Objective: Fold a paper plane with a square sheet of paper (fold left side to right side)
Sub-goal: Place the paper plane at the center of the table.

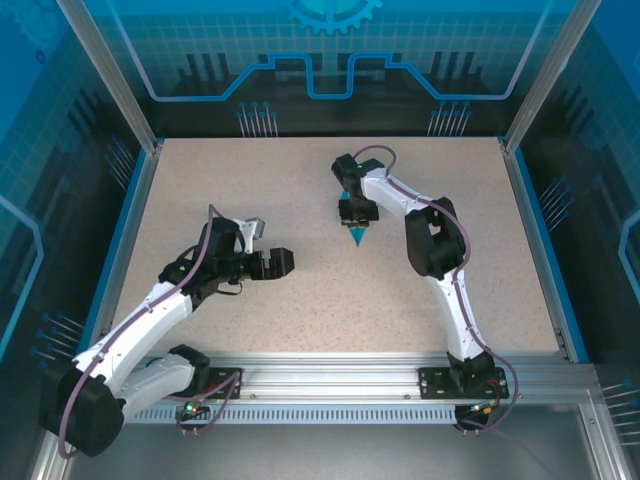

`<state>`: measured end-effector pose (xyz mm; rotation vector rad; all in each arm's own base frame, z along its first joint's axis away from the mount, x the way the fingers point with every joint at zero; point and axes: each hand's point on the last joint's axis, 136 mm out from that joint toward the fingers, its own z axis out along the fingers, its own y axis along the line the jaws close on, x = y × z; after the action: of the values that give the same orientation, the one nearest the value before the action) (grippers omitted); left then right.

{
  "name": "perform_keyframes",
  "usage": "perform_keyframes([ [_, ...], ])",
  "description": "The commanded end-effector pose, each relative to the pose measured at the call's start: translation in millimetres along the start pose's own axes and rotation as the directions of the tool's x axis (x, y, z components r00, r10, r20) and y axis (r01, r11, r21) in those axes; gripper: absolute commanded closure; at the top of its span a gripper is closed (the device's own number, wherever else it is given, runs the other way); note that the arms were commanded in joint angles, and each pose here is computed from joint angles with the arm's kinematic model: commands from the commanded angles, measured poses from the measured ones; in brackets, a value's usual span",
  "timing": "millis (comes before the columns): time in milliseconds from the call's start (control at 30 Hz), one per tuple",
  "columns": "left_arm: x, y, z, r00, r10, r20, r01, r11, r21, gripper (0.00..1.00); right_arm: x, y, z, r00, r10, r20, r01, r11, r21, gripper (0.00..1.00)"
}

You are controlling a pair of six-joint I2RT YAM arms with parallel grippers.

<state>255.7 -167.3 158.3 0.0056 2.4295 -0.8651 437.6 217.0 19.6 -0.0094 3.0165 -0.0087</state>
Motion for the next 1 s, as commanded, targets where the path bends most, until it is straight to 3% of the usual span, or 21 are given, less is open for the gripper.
perform_keyframes([
  [0,1,1,-1,1.000,0.013,-0.016,-0.013,1.000,-0.001,0.01,8,0,14,0.998,-0.005,-0.063,0.004,1.000,-0.005,0.89],
  [300,1,1,-1,1.000,0.016,-0.022,-0.016,1.000,-0.007,0.01,13,2,22,0.996,-0.002,-0.090,0.001,1.000,-0.011,0.87],
  [633,0,2,-3,1.000,0.016,-0.021,-0.017,1.000,-0.019,0.01,3,-2,-19,1.000,-0.021,0.005,0.021,1.000,0.008,0.83],
  [967,0,3,-3,1.000,0.016,-0.022,-0.016,1.000,-0.022,0.01,4,-3,-36,0.999,-0.032,0.030,0.032,0.999,0.013,0.80],
])
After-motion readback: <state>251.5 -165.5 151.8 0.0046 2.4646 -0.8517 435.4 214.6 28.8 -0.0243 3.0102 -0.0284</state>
